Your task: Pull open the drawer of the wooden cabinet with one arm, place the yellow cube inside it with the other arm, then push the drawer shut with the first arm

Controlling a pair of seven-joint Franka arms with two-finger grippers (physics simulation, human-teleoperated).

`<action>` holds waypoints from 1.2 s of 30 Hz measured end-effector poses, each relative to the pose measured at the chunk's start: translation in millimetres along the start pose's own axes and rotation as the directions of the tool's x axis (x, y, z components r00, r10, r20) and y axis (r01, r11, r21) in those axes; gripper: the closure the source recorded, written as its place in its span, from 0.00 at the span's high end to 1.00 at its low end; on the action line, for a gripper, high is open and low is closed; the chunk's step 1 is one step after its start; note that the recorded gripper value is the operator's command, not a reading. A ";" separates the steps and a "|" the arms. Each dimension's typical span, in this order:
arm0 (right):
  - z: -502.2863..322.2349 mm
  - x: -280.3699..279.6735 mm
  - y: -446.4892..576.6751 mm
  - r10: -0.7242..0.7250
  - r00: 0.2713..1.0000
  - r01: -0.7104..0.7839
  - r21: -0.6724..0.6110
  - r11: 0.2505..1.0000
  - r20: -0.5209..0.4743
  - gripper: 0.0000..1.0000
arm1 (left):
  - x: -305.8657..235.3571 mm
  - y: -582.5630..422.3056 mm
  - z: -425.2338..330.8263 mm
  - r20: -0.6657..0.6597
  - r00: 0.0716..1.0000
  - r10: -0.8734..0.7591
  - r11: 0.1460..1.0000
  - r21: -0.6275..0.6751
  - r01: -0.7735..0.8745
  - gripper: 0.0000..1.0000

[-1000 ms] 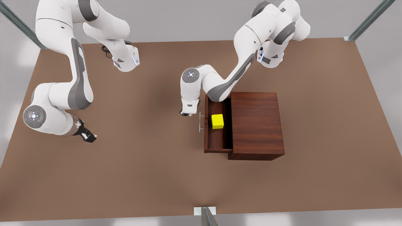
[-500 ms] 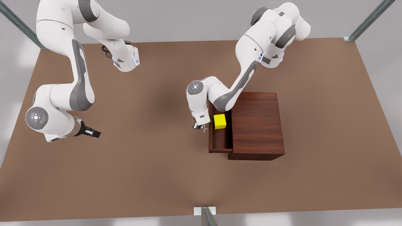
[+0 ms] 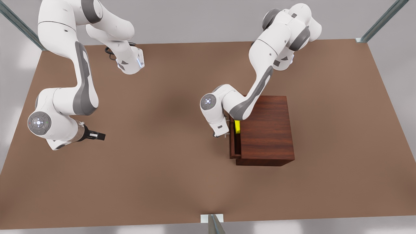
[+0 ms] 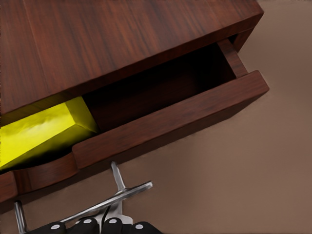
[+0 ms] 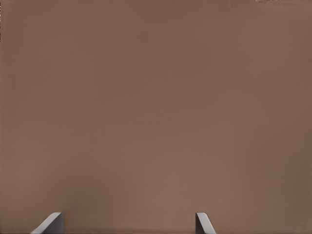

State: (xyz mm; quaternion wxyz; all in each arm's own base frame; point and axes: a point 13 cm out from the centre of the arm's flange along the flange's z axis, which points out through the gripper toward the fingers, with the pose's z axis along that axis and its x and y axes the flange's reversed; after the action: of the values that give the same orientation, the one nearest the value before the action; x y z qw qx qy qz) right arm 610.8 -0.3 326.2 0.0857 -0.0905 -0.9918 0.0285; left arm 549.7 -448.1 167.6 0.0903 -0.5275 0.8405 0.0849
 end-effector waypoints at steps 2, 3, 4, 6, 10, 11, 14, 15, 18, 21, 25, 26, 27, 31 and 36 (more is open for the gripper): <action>0.5 -0.2 0.1 -0.013 1.000 0.013 0.000 1.000 -0.001 1.00 | -7.0 2.5 2.9 0.009 1.000 0.006 1.000 -0.017 -0.005 0.00; 0.7 -0.2 0.1 -0.019 1.000 0.019 0.000 1.000 -0.001 1.00 | -9.4 3.6 3.9 0.013 1.000 0.010 1.000 -0.024 -0.009 0.00; 0.7 -0.3 0.1 -0.024 1.000 0.024 0.000 1.000 -0.001 1.00 | -11.2 4.6 4.6 0.016 1.000 0.014 0.999 -0.030 -0.014 0.00; 0.6 -0.3 0.1 -0.035 0.999 0.035 0.000 0.999 0.000 1.00 | -16.3 5.7 5.9 0.020 1.000 0.022 0.999 -0.040 -0.021 0.00; 0.6 -0.4 0.1 -0.052 0.999 0.052 0.000 0.999 0.000 1.00 | -35.7 7.7 9.2 0.035 0.999 0.029 0.997 -0.066 -0.027 0.00; 0.6 -0.4 0.1 -0.056 0.998 0.056 0.000 0.998 0.000 1.00 | -40.6 7.9 9.7 0.039 0.999 0.031 0.997 -0.072 -0.028 0.00; 0.7 -0.4 0.1 -0.066 0.998 0.066 0.000 0.998 0.000 1.00 | -44.6 6.8 6.6 0.042 0.998 0.045 0.996 -0.073 -0.042 0.14; 0.6 -0.4 0.1 -0.069 0.998 0.069 0.000 0.998 0.000 1.00 | -46.3 3.1 -1.3 0.035 0.999 0.042 0.997 -0.061 -0.040 1.00; 0.6 -0.4 0.0 -0.076 0.997 0.076 0.000 0.997 0.000 1.00 | -85.8 -22.1 -89.2 -0.068 0.996 -0.052 0.997 0.055 0.056 1.00; 0.6 -0.4 0.1 -0.083 0.997 0.083 0.000 0.997 0.000 1.00 | -289.7 10.7 -176.8 -0.212 0.941 -0.263 0.959 0.051 0.280 1.00; 0.7 -0.3 0.0 -0.091 0.996 0.091 0.000 0.996 -0.001 1.00 | -430.5 110.1 -174.3 -0.261 0.940 -0.218 0.976 -0.058 0.210 1.00; 0.7 -0.3 0.0 -0.093 0.996 0.093 0.001 0.996 -0.001 1.00 | -429.4 142.1 -163.6 -0.272 0.949 -0.162 0.986 -0.084 0.145 1.00; 0.6 -0.4 -0.1 -0.094 0.996 0.094 0.001 0.996 0.000 1.00 | -418.0 174.4 -149.8 -0.285 0.953 -0.098 0.993 -0.096 0.073 1.00; 0.7 -0.3 -0.3 -0.099 0.995 0.099 0.001 0.995 -0.001 1.00 | -414.2 173.2 -147.3 -0.289 0.944 0.162 0.987 0.030 -0.160 1.00; 2.8 -0.8 -0.9 -0.101 0.995 0.101 0.002 0.995 -0.004 1.00 | -400.3 146.4 -157.6 -0.250 0.866 0.433 0.901 0.162 -0.404 1.00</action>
State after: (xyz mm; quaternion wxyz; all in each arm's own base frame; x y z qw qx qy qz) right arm 610.9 -1.5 323.4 0.0890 -0.0403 -0.9949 0.0248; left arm 578.9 -74.0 423.9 -0.0228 -0.3338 0.9422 -0.0171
